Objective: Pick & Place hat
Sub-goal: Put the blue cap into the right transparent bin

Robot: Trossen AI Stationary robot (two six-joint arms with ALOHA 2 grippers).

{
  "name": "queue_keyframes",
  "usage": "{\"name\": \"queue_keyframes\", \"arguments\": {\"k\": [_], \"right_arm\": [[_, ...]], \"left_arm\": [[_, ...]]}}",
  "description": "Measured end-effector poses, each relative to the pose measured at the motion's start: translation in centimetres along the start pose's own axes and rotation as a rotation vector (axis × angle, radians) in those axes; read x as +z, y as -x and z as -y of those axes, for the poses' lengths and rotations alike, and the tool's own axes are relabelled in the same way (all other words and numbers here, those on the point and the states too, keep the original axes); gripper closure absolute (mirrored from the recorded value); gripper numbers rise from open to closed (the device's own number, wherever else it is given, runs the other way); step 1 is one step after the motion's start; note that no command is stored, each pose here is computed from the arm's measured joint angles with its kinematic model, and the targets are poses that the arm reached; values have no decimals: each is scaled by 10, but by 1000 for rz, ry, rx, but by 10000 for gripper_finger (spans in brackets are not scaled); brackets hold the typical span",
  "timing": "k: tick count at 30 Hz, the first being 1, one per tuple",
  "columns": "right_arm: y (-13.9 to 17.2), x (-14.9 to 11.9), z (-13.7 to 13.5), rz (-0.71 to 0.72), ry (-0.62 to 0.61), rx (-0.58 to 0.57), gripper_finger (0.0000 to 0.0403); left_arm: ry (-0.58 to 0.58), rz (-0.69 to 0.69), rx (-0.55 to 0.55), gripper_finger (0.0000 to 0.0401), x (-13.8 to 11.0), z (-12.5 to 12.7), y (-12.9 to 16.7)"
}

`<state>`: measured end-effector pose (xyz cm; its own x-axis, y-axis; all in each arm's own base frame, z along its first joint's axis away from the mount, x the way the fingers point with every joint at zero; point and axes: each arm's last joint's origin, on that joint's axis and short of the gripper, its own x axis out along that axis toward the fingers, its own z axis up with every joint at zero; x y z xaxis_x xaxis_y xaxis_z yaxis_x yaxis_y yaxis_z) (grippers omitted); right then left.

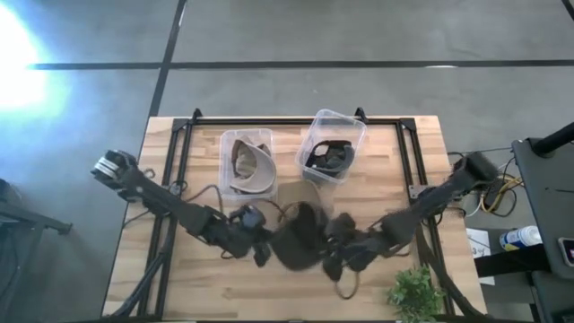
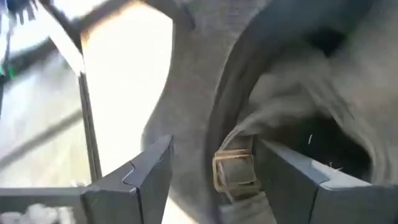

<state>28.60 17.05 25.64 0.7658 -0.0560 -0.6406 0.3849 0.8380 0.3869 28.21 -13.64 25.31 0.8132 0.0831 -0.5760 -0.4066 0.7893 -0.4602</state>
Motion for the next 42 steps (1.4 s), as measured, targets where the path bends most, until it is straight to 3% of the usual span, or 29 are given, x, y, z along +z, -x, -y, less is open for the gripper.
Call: {"name": "queue_keyframes", "arguments": {"k": [7,12,15,21,27,42], "right_arm": [[95,27,5,365,-119,18,188],[130,32,13,509,-292,42,188],[129,35,16,536,-380,42,188],[104,50,26,636,-445,-85,188],[81,63,19,686,-394,-116,188],[71,68,8,726,-362,-92,188]], "left_arm": [[270,362,61,394,30,-4,46],[349,634,124,394,48,-6,68],[353,751,166,394,58,-5,72],[392,817,120,389,75,1,63],[475,853,42,391,90,-1,51],[465,848,-26,390,112,-13,38]]}}
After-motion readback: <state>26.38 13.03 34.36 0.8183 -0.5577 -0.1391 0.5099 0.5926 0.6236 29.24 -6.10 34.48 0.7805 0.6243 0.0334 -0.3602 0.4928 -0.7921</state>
